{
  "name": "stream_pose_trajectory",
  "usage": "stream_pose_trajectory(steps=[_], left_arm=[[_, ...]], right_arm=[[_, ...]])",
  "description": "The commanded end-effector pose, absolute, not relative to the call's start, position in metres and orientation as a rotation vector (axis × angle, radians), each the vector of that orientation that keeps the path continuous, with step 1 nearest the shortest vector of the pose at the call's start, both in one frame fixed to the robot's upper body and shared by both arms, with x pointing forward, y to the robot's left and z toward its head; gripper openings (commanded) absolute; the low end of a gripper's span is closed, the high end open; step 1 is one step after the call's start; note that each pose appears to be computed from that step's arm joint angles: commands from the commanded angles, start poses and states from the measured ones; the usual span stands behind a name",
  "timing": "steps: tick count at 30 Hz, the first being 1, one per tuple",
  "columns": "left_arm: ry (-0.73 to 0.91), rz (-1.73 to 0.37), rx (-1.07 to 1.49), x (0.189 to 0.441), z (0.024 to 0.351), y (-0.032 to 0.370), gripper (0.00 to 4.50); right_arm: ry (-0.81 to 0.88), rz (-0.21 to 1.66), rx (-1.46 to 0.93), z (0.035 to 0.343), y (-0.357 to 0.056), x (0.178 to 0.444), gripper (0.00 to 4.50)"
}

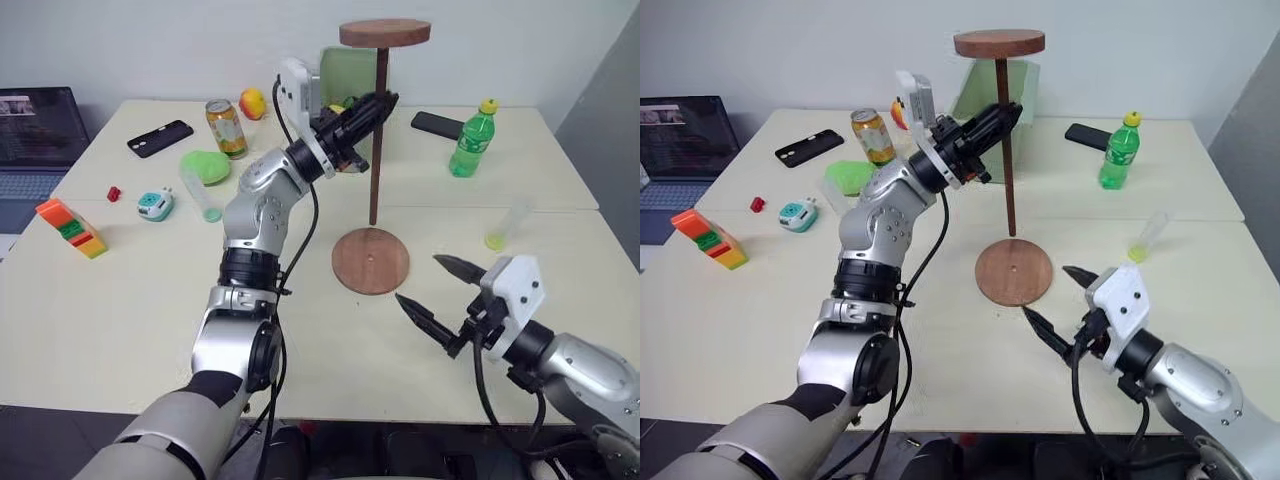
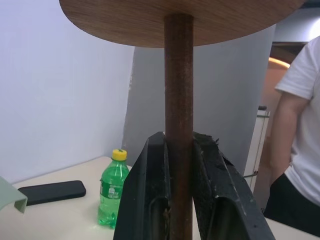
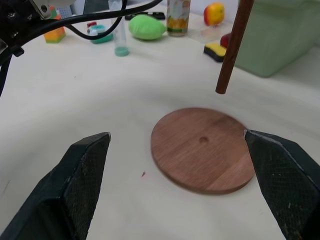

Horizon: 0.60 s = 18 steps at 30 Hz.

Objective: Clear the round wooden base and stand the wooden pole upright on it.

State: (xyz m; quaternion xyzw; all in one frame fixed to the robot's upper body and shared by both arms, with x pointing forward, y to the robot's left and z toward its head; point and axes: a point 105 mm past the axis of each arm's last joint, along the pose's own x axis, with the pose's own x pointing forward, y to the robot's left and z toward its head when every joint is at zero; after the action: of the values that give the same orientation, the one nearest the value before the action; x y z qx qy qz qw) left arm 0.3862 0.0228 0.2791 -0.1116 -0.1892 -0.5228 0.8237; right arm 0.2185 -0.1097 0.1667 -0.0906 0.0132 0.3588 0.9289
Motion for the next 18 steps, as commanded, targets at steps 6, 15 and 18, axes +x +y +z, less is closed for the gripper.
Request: stream_pose_trajectory(steps=[6,15,18], left_arm=[[-0.402,-1.114,-0.228,0.384,0.265,0.020,0.26],[-0.351,-1.084,-0.242,0.393,0.241,0.013,0.26],[-0.350,-1.074,-0.239,0.396,0.237,0.012,0.26]], right_arm=[[-0.041,0.692,-0.168,0.173,-0.110,0.218,4.50],[-0.060,0.688,-0.157,0.178,-0.111,0.223,4.50],[-0.063,0.693,-0.156,0.179,-0.110,0.224,4.50]])
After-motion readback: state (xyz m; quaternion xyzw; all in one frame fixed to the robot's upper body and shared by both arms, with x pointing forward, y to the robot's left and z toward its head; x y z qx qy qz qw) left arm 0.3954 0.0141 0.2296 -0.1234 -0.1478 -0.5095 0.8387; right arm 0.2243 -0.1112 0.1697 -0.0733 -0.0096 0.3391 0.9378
